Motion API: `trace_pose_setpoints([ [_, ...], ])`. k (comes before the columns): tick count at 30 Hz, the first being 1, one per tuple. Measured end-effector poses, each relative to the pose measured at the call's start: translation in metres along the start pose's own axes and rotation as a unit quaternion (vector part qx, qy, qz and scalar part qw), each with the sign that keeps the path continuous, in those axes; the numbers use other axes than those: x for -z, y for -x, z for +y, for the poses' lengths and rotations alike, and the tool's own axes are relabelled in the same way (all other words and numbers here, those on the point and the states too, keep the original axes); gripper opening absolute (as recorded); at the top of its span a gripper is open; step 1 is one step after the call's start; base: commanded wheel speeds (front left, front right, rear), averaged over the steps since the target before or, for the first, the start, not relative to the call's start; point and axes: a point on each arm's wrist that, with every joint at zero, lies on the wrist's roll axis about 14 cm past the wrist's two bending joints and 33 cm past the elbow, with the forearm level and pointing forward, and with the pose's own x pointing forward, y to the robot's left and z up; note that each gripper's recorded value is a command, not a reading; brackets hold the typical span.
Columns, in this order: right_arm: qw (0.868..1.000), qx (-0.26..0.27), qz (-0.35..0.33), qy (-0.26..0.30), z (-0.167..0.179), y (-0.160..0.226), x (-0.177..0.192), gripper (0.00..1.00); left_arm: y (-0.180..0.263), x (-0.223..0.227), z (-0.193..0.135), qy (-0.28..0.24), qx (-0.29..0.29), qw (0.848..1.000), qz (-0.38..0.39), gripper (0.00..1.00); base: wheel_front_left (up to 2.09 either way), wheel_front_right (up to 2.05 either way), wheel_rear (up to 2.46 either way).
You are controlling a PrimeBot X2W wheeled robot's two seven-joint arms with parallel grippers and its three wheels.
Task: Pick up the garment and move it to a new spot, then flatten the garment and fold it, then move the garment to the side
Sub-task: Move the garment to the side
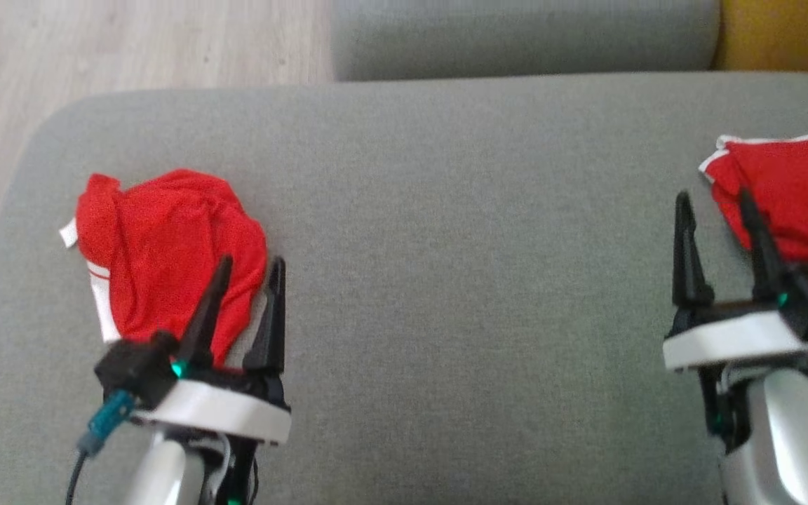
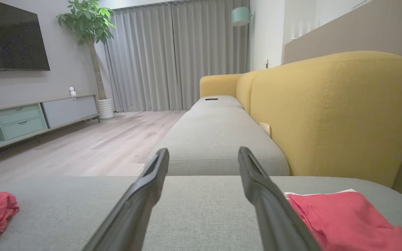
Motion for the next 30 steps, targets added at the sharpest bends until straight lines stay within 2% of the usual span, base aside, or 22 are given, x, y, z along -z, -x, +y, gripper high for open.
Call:
trace_pose_setpoints([
  [10, 0.999, 0.008, 0.016, -0.036, 0.008, 0.048, 0.017, 1.00, 0.034, 0.008, 0.001, 0.003, -0.016, 1.000, 0.016, 1.00, 0.00, 0.00, 0.00],
  [30, 0.999, 0.016, -0.002, -0.035, 0.002, 0.052, 0.006, 1.00, 0.029, 0.005, -0.004, 0.005, -0.004, 1.000, 0.010, 1.00, 0.00, 0.00, 0.00],
])
